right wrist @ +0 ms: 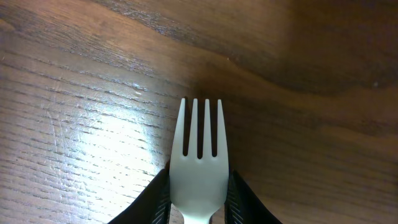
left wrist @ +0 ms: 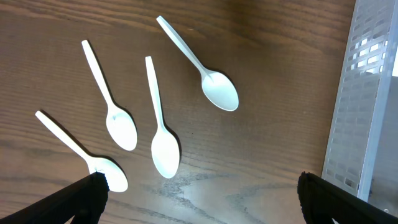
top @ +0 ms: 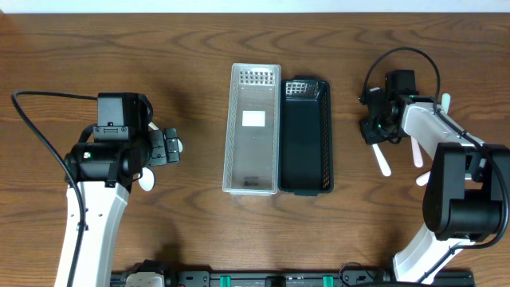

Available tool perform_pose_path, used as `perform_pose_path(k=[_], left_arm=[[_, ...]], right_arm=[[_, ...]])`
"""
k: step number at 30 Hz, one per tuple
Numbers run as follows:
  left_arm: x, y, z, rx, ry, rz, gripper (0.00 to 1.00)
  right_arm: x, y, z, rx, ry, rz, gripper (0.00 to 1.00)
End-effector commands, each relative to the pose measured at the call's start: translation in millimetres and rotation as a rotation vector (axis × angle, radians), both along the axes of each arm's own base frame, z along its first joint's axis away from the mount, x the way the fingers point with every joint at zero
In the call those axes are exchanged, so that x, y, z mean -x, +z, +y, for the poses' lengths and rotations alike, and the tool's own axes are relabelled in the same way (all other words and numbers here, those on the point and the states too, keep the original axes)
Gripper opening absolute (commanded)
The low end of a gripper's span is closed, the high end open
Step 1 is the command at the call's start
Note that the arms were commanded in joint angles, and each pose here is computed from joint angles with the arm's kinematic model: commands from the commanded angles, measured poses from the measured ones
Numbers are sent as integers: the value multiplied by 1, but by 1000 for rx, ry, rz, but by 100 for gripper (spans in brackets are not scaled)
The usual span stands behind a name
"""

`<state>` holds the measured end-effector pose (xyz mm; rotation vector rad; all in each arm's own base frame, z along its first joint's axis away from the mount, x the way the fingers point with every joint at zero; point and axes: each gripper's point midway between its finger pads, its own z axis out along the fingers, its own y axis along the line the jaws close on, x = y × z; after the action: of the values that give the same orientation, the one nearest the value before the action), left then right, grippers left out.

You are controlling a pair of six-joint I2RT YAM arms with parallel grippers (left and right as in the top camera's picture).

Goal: Pack container
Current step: 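Lower the right gripper and grasp a white plastic fork, then carry the fork left and release it into the dark green basket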

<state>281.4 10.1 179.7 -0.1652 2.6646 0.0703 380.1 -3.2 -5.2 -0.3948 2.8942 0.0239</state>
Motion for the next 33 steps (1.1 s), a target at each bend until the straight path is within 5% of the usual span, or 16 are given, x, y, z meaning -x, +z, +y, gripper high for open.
perform_pose_path(k=[1,8,20,26,33], left_arm=[[-2,3,1,-4,8,-6,99],[-3,4,1,-4,8,-9,99],[-3,4,1,-4,8,-10,99],[-3,4,1,-4,8,-10,99],[-3,4,1,-4,8,-10,99]], right_arm=[[21,-29,-10,48,-13,93,13],[3,-5,-6,46,-31,45,9],[-73,189,84,-201,-349,-326,4],[-53,181,143,-286,-447,-241,1],[-26,115,172,-147,-417,-98,2]])
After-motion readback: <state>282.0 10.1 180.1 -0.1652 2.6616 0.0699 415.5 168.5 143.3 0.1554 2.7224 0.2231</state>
